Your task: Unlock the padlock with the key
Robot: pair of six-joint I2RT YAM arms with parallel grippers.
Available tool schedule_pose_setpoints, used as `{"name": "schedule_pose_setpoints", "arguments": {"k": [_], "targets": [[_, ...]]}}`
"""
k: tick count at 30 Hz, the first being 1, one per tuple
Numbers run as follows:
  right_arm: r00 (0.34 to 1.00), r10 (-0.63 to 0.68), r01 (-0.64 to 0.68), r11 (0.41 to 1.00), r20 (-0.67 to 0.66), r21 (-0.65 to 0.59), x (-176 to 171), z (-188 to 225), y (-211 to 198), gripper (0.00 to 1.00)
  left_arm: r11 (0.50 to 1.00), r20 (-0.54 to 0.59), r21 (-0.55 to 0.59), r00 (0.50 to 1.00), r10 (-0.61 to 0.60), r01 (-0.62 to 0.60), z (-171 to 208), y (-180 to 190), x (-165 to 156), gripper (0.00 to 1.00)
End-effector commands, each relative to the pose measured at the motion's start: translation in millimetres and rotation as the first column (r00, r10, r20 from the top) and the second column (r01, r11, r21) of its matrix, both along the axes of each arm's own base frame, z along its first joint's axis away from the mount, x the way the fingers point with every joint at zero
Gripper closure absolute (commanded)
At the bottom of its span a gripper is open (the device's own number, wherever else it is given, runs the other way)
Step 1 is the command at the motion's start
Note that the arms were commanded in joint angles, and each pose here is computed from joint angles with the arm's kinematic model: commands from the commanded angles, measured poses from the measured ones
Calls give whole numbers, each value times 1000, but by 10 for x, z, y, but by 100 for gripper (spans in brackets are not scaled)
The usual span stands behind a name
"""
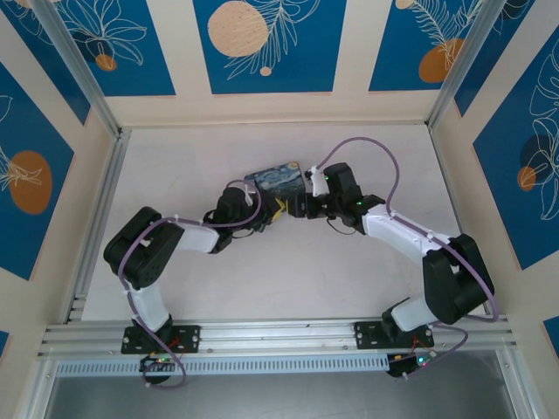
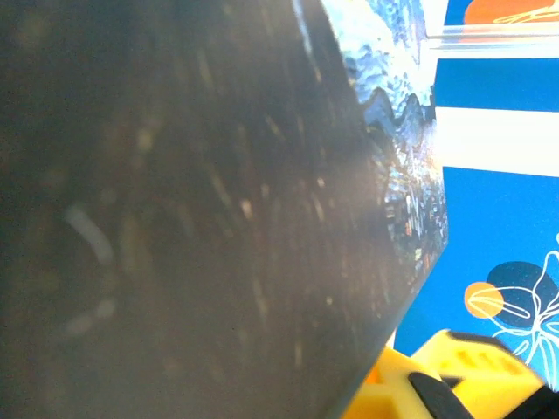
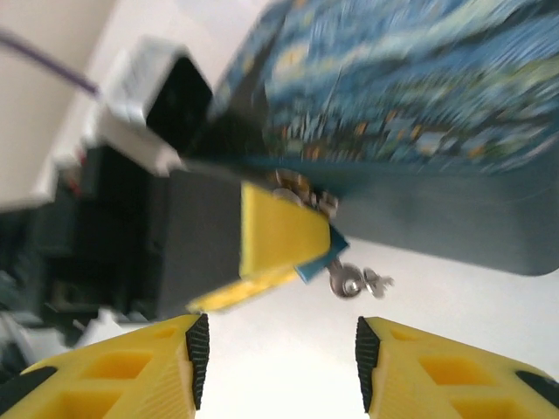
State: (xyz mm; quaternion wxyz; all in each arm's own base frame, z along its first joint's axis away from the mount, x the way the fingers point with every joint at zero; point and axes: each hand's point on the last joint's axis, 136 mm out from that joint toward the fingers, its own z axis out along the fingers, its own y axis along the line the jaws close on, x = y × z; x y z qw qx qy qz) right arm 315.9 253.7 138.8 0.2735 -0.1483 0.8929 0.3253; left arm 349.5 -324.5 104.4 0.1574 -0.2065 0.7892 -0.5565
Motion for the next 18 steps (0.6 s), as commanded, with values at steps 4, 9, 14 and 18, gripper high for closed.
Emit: {"name": "schedule_pose_setpoints", "arguments": {"k": [4, 9, 14, 18], "targets": [[983, 143, -111, 962, 115, -249, -29, -254, -51, 51, 996, -10, 13, 996, -91, 91, 130, -89, -47, 100], [977, 155, -107, 948, 145, -299, -4, -312, -46, 53, 993, -35, 15, 993, -114, 114, 108, -112, -76, 100], [969, 187, -116, 923, 163, -367, -18, -404, 5, 56, 991, -46, 14, 990, -131, 132, 119, -135, -96, 100], [963, 201, -108, 897, 179, -428, -11, -501, 24, 57, 990, -54, 12, 988, -142, 143, 124, -150, -105, 100]]}}
